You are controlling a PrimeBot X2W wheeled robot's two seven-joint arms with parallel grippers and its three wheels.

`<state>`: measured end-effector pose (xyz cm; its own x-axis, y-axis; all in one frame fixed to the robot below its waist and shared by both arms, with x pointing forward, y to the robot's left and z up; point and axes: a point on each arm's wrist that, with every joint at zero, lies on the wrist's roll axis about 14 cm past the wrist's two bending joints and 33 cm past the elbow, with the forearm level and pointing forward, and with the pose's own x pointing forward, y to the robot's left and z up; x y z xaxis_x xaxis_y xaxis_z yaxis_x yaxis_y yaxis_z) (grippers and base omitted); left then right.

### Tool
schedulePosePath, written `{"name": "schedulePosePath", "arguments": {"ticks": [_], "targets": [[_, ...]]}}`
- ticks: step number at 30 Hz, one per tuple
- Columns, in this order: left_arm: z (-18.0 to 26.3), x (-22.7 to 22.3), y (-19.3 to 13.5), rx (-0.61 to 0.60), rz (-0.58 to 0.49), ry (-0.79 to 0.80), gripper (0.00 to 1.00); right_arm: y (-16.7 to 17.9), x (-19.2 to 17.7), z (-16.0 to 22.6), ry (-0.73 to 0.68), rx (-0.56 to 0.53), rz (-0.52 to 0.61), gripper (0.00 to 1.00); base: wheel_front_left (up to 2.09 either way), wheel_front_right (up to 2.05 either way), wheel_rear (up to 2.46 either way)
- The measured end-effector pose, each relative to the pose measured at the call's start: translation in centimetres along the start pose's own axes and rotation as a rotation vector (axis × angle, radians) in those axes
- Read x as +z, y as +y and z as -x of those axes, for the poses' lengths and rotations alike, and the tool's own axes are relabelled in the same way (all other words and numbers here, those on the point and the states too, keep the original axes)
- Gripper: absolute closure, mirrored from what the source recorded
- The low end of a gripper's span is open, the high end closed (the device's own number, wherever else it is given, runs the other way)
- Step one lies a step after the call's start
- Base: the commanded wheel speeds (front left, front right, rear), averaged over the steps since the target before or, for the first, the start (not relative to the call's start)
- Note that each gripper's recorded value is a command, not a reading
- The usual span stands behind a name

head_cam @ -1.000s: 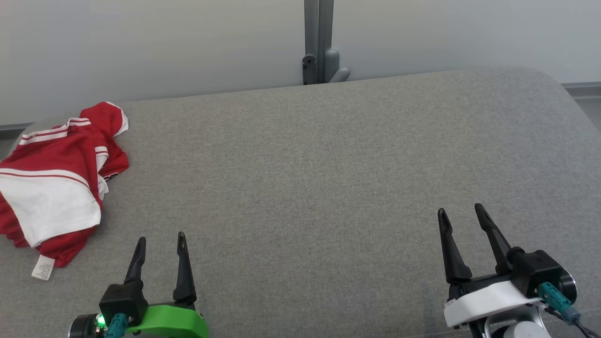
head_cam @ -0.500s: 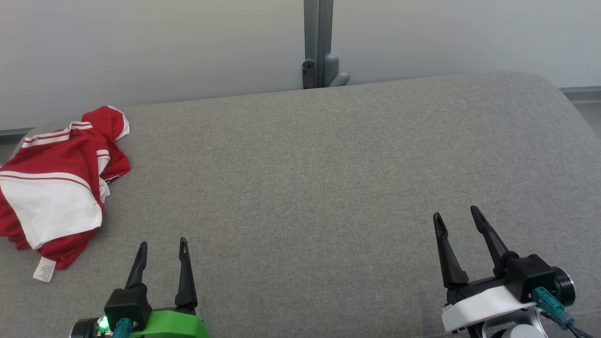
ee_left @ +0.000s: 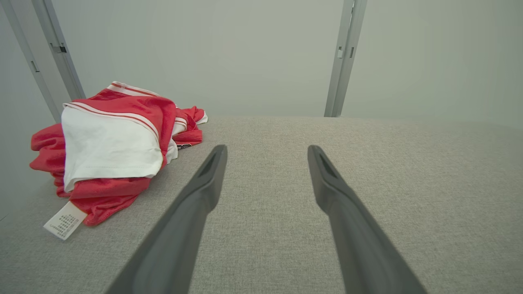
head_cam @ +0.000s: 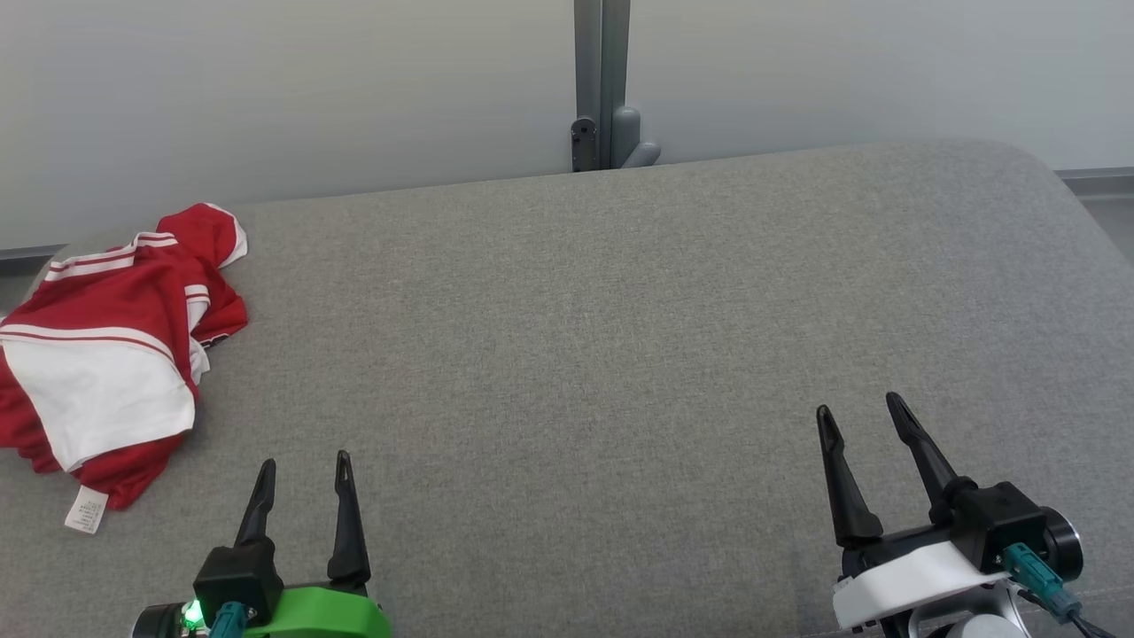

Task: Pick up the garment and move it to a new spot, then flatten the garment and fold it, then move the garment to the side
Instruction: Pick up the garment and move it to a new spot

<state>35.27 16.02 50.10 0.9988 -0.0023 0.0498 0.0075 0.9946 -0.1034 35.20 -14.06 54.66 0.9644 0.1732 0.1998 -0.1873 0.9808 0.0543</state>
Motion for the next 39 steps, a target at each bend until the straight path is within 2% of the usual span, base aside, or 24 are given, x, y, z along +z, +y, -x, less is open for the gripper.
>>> {"name": "schedulePosePath", "arguments": {"ticks": [12,21,28,39], "targets": [[0.0,0.0,0.1,0.002,0.000,0.000,0.00,0.0,0.0,0.0,0.000,0.001,0.001,0.00,0.00,0.00,0.00],[0.8,0.3,1.6,0.048,-0.012,-0.008,0.00,1.0,-0.4,-0.6,0.008,0.036,-0.005,0.00,0.00,0.00,0.00],[2.2,0.7,4.2,0.125,-0.026,-0.020,0.00,3.5,-0.6,-1.9,0.010,0.116,-0.020,0.00,0.00,0.00,0.00],[6.5,1.3,9.8,0.324,-0.038,-0.035,0.00,9.8,-1.5,-4.2,0.023,0.306,-0.057,0.00,0.00,0.00,0.00]]}}
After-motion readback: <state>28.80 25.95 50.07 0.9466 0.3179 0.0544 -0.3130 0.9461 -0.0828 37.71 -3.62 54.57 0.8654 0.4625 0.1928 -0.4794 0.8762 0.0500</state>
